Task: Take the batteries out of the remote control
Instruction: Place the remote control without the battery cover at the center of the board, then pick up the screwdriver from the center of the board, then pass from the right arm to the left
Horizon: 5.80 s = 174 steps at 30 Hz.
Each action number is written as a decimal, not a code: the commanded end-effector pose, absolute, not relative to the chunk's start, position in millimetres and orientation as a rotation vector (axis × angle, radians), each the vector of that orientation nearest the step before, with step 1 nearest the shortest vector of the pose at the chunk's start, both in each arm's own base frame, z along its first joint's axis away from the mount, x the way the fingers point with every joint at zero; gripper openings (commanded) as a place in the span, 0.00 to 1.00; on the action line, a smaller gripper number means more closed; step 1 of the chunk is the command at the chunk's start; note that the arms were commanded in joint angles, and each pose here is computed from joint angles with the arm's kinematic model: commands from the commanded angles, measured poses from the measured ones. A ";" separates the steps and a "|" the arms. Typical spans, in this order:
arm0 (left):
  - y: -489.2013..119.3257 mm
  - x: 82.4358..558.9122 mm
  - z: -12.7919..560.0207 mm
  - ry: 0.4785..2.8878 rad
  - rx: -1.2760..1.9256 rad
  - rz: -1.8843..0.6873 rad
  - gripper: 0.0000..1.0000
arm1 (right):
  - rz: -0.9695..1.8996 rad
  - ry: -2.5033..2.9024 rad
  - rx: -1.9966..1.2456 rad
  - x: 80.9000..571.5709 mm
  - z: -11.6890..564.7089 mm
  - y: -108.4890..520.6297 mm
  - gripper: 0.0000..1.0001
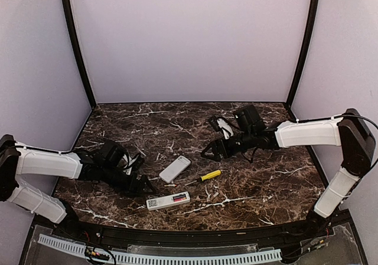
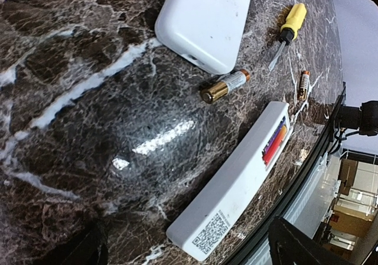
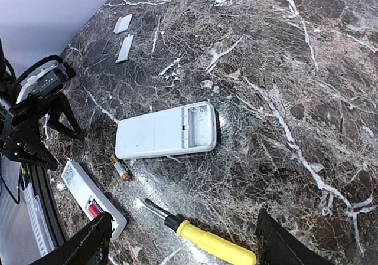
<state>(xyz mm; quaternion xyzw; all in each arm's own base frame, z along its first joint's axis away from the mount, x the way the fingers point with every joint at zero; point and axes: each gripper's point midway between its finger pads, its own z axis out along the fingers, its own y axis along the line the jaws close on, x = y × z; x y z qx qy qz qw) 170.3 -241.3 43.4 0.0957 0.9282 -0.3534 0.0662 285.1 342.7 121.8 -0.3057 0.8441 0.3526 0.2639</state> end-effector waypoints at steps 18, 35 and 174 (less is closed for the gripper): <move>-193.8 227.9 174.9 2.499 0.312 -0.681 0.99 | 0.806 2.307 -0.472 306.5 163.6 309.1 0.82; -113.6 338.3 285.1 2.084 0.236 -0.476 0.99 | 0.757 2.570 0.112 270.3 133.2 275.4 0.81; -390.2 236.7 273.4 1.929 0.445 -1.479 0.58 | 1.299 1.956 -0.081 287.9 321.1 406.6 0.00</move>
